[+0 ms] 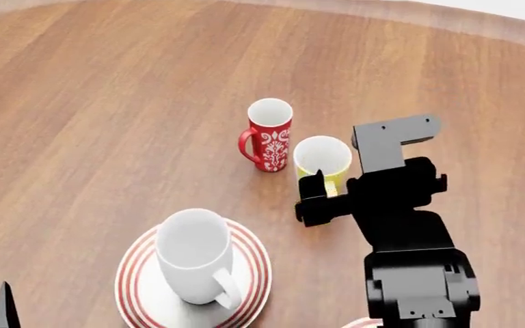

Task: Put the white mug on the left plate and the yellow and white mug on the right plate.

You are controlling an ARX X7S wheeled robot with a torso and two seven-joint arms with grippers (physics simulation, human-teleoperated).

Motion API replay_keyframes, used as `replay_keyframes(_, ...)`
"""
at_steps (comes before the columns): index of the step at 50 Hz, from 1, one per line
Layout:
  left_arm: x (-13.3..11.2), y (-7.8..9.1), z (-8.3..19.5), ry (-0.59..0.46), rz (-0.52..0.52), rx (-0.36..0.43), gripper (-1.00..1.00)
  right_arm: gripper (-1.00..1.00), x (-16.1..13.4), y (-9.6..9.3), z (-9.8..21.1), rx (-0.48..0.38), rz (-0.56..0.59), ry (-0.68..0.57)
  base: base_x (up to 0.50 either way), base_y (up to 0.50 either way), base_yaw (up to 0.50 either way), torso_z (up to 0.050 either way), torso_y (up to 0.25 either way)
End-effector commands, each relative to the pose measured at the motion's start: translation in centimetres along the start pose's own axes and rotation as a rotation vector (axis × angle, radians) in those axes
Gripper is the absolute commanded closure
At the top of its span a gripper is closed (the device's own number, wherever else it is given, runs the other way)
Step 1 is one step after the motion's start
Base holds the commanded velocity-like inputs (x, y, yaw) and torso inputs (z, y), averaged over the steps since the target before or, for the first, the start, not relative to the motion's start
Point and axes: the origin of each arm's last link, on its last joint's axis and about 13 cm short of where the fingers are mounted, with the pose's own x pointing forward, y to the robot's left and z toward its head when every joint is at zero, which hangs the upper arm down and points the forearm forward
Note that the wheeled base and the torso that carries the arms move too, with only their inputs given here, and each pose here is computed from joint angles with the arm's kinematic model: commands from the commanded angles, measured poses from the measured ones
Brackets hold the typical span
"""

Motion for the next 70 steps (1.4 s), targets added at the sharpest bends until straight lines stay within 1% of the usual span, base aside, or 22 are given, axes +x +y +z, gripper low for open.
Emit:
replay_keyframes(1, 0.0, 0.0, -0.2, -0.005, -0.013, -0.012, -1.00, -1.00, 0.3, 0.9, 0.3, 0.024, 0.058, -0.017, 0.00, 0.00, 0.00, 0.000, 0.000)
replay_keyframes(4, 0.1, 0.0, -0.2, -0.017, -0.015, -0.003, -1.00, -1.00, 0.3, 0.8, 0.4, 0.029, 0.050, -0.021, 0.00, 0.00, 0.00, 0.000, 0.000)
replay_keyframes(5, -0.1, 0.0, -0.1, -0.029, -0.036, -0.022, -1.00, -1.00, 0.3, 0.8, 0.4, 0.027, 0.047, -0.027, 0.00, 0.00, 0.00, 0.004, -0.197)
replay_keyframes(6, -0.2, 0.0, 0.0, -0.037, -0.035, -0.010, -1.00, -1.00, 0.3, 0.8, 0.5, 0.026, 0.036, -0.038, 0.00, 0.00, 0.00, 0.007, -0.250)
replay_keyframes(10, -0.1, 0.1, -0.1, -0.036, -0.032, -0.011, -1.00, -1.00, 0.4, 0.8, 0.6, 0.026, 0.040, -0.044, 0.00, 0.00, 0.00, 0.007, -0.250)
replay_keyframes(12, 0.0, 0.1, -0.1, -0.032, -0.025, -0.018, -1.00, -1.00, 0.4, 0.9, 0.6, 0.022, 0.043, -0.042, 0.00, 0.00, 0.00, 0.008, -0.250)
replay_keyframes(13, 0.1, 0.1, -0.1, -0.014, -0.028, -0.040, -1.00, -1.00, 0.4, 0.9, 0.6, 0.022, 0.044, -0.042, 0.00, 0.00, 0.00, 0.000, 0.000)
replay_keyframes(15, 0.0, 0.1, -0.1, -0.023, -0.021, -0.023, -1.00, -1.00, 0.4, 0.9, 0.7, 0.022, 0.045, -0.045, 0.00, 0.00, 0.00, 0.000, 0.000)
replay_keyframes(18, 0.0, 0.1, -0.2, -0.022, -0.019, -0.020, -1.00, -1.00, 0.4, 0.9, 0.8, 0.016, 0.047, -0.056, 0.00, 0.00, 0.00, 0.000, 0.000)
replay_keyframes(22, 0.0, 0.1, -0.2, -0.023, -0.013, -0.019, -1.00, -1.00, 0.5, 0.9, 1.1, 0.001, 0.044, -0.092, 0.00, 0.00, 0.00, 0.000, 0.000)
replay_keyframes(28, 0.1, 0.0, -0.4, -0.035, -0.005, 0.006, -1.00, -1.00, 0.6, 1.0, 1.5, -0.012, 0.056, -0.137, 0.00, 0.00, 0.00, 0.000, 0.000)
replay_keyframes(30, 0.0, 0.0, -0.3, -0.045, -0.022, -0.006, -1.00, -1.00, 0.6, 1.0, 1.6, -0.013, 0.057, -0.140, 0.00, 0.00, 0.00, 0.000, -0.074)
replay_keyframes(35, 0.0, 0.0, -0.4, -0.060, -0.033, 0.008, -1.00, -1.00, 0.6, 1.0, 1.4, -0.011, 0.053, -0.137, 0.00, 0.00, 0.00, 0.000, -0.250)
replay_keyframes(39, 0.2, 0.1, -0.4, -0.053, -0.025, -0.006, -1.00, -1.00, 0.6, 1.0, 1.4, -0.010, 0.056, -0.141, 0.00, 0.00, 0.00, 0.000, -0.224)
replay_keyframes(46, 0.2, 0.0, -0.3, -0.054, -0.022, -0.012, -1.00, -1.00, 0.6, 1.1, 1.3, -0.004, 0.056, -0.141, 0.00, 0.00, 0.00, 0.000, 0.000)
replay_keyframes(53, 0.2, 0.1, -0.3, -0.062, -0.016, -0.009, -1.00, -1.00, 0.6, 1.0, 1.5, -0.002, 0.050, -0.153, 0.00, 0.00, 0.00, 0.000, -0.250)
replay_keyframes(54, 0.2, 0.1, -0.3, -0.062, -0.015, -0.010, -1.00, -1.00, 0.6, 1.0, 1.5, -0.002, 0.050, -0.154, 0.00, 0.00, 0.00, 0.000, -0.250)
replay_keyframes(55, 0.3, 0.2, -0.2, -0.065, -0.007, -0.030, -1.00, -1.00, 0.6, 1.0, 1.5, -0.002, 0.050, -0.158, 0.00, 0.00, 0.00, 0.000, -0.250)
replay_keyframes(57, 0.3, 0.2, -0.2, -0.068, 0.000, -0.026, -1.00, -1.00, 0.6, 0.9, 1.6, -0.006, 0.047, -0.162, 0.00, 0.00, 0.00, 0.000, -0.066)
replay_keyframes(70, 0.3, 0.2, -0.2, -0.061, 0.001, -0.024, -1.00, -1.00, 0.6, 0.8, 2.8, -0.009, 0.044, -0.277, 0.00, 0.00, 0.00, 0.000, 0.000)
